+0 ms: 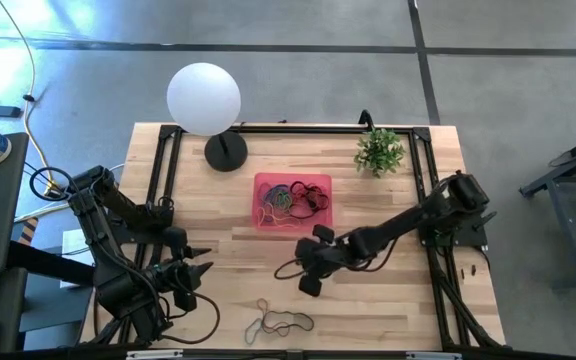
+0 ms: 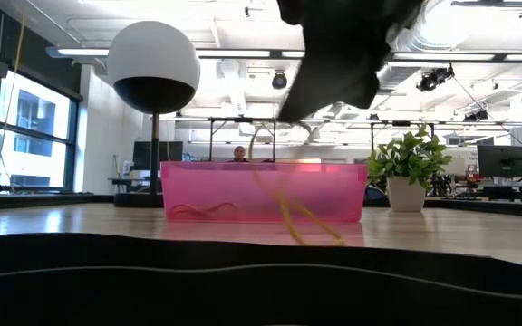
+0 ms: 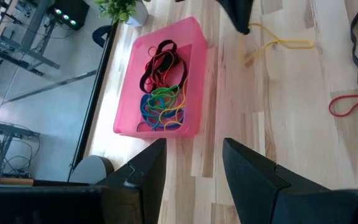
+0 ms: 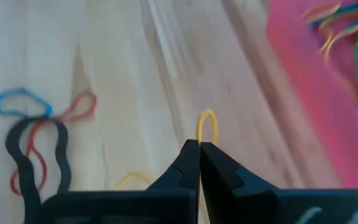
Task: Pick and place rubber bands into bin
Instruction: Put the yellow rubber band into the red bin
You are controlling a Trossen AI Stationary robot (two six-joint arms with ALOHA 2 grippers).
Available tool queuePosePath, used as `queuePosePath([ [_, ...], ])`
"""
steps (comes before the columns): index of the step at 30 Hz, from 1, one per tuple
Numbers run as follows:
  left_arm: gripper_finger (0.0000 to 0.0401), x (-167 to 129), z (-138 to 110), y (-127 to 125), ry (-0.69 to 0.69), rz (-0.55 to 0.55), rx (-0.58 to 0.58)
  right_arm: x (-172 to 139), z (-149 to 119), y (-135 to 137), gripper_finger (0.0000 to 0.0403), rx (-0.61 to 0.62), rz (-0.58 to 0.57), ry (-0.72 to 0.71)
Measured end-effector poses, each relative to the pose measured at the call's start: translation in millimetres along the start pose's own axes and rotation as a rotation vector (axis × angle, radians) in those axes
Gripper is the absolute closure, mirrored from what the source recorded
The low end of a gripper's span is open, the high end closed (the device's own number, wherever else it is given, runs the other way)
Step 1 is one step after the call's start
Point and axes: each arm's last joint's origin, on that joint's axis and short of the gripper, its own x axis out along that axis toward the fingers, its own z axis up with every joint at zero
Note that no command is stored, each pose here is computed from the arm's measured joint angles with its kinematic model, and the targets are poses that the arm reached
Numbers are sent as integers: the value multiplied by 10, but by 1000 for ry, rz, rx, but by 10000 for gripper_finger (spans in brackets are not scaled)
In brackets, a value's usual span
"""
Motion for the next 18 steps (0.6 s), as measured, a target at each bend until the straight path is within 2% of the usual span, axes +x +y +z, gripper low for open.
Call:
queuePosePath([
  [9,254,1,1,1,-3,2,-4,-225,357,-247,403,-11,7,-125],
  [18,254,1,4,3,-10,8,-4,-199,698,-696,403,-13,12,-205],
])
